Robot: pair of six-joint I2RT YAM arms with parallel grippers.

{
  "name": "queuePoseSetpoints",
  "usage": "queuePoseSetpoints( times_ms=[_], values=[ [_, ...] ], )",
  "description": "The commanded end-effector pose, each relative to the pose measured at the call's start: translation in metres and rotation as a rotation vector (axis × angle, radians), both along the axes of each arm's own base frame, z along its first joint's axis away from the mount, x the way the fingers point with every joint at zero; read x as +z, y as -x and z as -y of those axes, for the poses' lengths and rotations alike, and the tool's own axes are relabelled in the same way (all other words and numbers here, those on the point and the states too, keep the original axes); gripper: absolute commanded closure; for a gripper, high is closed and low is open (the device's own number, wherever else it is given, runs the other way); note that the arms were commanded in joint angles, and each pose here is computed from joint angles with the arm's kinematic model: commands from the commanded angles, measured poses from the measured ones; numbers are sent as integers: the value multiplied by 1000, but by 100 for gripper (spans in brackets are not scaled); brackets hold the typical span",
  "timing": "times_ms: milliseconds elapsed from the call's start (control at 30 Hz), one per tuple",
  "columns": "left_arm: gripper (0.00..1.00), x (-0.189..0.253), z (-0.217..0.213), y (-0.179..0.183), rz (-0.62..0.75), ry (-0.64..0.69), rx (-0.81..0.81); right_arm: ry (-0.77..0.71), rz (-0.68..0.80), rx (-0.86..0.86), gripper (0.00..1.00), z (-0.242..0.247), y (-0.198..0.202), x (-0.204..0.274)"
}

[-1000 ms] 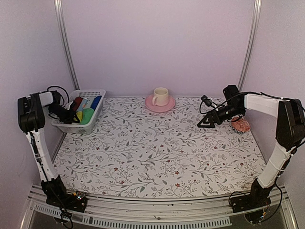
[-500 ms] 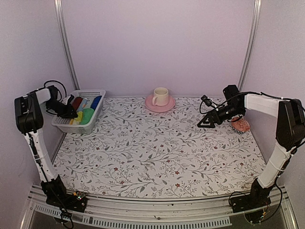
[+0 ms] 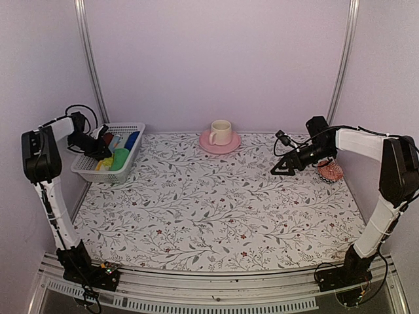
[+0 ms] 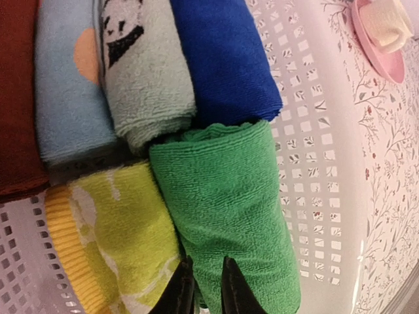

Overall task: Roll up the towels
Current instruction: Reset both arms

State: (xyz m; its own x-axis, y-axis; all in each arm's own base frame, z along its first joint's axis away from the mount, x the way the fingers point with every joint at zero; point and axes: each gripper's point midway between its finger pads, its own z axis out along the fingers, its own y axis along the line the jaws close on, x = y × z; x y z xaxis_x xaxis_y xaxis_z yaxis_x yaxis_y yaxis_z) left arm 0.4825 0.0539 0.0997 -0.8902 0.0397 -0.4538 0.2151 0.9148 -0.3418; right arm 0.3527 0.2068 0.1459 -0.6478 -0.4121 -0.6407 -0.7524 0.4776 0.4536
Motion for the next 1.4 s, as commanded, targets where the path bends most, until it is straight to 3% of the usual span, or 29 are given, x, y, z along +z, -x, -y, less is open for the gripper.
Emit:
queuePoseSetpoints(
  times_ms=[0, 367, 433, 533, 567, 633, 667, 800, 1000, 1200, 1367],
  values=[
    [84, -3, 7, 0, -16, -31, -12, -9, 57, 12, 1, -2, 1, 19],
    [84, -24, -24, 8, -100, -172, 70, 0, 64, 7, 1, -1, 0, 19],
    [79, -18, -27, 7, -86, -185, 92, 9, 78, 3, 1, 0, -1, 20],
    [59, 4, -28, 5, -19, -221, 121, 51, 125, -20, 1, 6, -7, 22],
    [49, 14, -28, 6, 17, -236, 133, 71, 145, -34, 1, 9, -10, 23],
    [6, 38, -26, 11, 103, -263, 166, 107, 192, -64, 1, 15, -15, 28],
    [3, 48, -24, 13, 149, -271, 178, 127, 218, -79, 1, 18, -18, 31],
    [3, 91, -13, 23, 306, -341, 242, 174, 308, -161, 1, 34, -28, 48],
    [3, 156, 48, 53, 558, -277, 248, 180, 378, -268, 1, 59, -37, 76],
    [3, 207, 107, 112, 747, -179, 191, 183, 501, -320, 1, 71, -20, 109],
    [3, 199, 149, 155, 793, -135, 58, 157, 590, -398, 1, 83, 7, 133]
  ],
)
